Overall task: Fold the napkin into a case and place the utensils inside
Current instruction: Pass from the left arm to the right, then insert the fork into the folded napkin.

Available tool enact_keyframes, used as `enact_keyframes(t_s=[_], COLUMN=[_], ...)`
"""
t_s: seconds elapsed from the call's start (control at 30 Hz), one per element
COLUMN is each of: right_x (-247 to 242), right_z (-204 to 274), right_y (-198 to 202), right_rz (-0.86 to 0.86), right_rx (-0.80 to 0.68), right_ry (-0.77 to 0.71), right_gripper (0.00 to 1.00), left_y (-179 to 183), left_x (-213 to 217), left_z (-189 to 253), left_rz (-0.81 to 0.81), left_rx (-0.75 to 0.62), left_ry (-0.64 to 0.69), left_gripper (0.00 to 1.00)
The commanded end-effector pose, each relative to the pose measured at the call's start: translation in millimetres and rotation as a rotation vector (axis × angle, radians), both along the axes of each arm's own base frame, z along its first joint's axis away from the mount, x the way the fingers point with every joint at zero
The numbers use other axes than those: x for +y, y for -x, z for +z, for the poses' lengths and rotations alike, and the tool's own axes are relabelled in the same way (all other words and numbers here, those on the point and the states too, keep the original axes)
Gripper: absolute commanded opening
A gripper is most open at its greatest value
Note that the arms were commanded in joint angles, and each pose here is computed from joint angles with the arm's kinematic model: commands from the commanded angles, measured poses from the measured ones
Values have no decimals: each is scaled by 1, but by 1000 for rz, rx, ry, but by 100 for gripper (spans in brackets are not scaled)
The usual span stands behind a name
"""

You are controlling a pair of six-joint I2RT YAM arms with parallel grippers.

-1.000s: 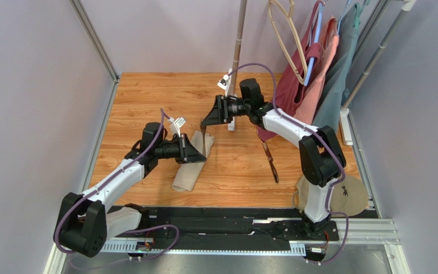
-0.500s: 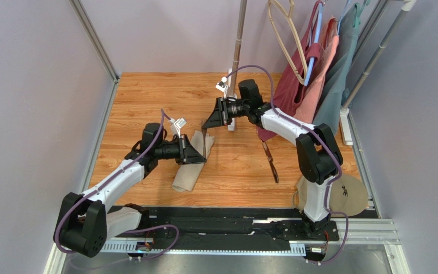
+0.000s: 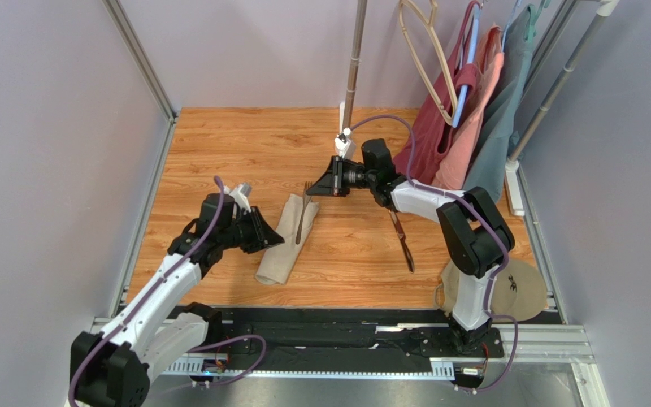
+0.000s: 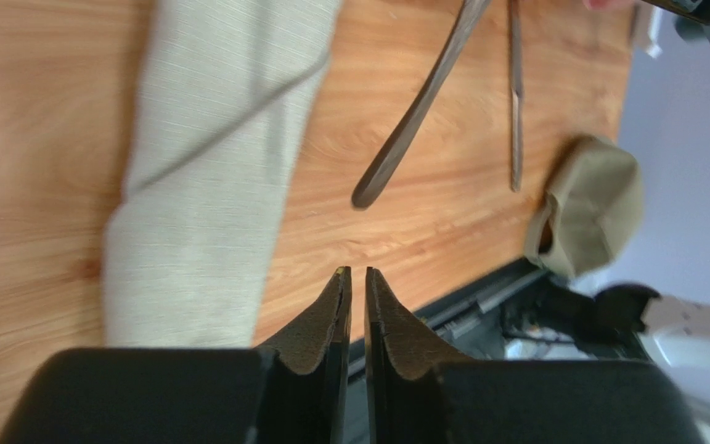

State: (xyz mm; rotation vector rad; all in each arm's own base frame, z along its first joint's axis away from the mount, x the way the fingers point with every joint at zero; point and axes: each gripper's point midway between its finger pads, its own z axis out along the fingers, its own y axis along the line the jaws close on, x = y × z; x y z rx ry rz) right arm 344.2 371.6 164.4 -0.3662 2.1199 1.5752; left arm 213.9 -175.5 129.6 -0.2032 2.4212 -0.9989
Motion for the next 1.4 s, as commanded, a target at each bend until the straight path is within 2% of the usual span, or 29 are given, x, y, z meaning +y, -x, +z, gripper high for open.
enact_keyframes(t_s=[0.0,0.13,0.3,0.47,1.07,1.37], right_x=[-8,-1,-2,-1,5,5], right_z=[19,2,-22,-32,-43,-62], right_y=[-51,-70,-88,-89,-46,-21], right_rz=[-180,-169,-190,-183,-182,-212], right_rx=[-156,-152,-135,-126,-13,127], right_ry=[-65,-43,8,18,45,61], right_gripper=[0,0,0,0,0,0], left_y=[2,12,14,19,26,27], left_x=[42,35,36,38,38,36], left_z=[-36,-70,-83,-86,-108,-112], left_rz=[257,235,242,250,272,273], left_rx=[115,221,246,252,269,263], left_ry=[-158,-145,-152,-149,-125,-129], left_gripper=[10,4,1,0,0,0])
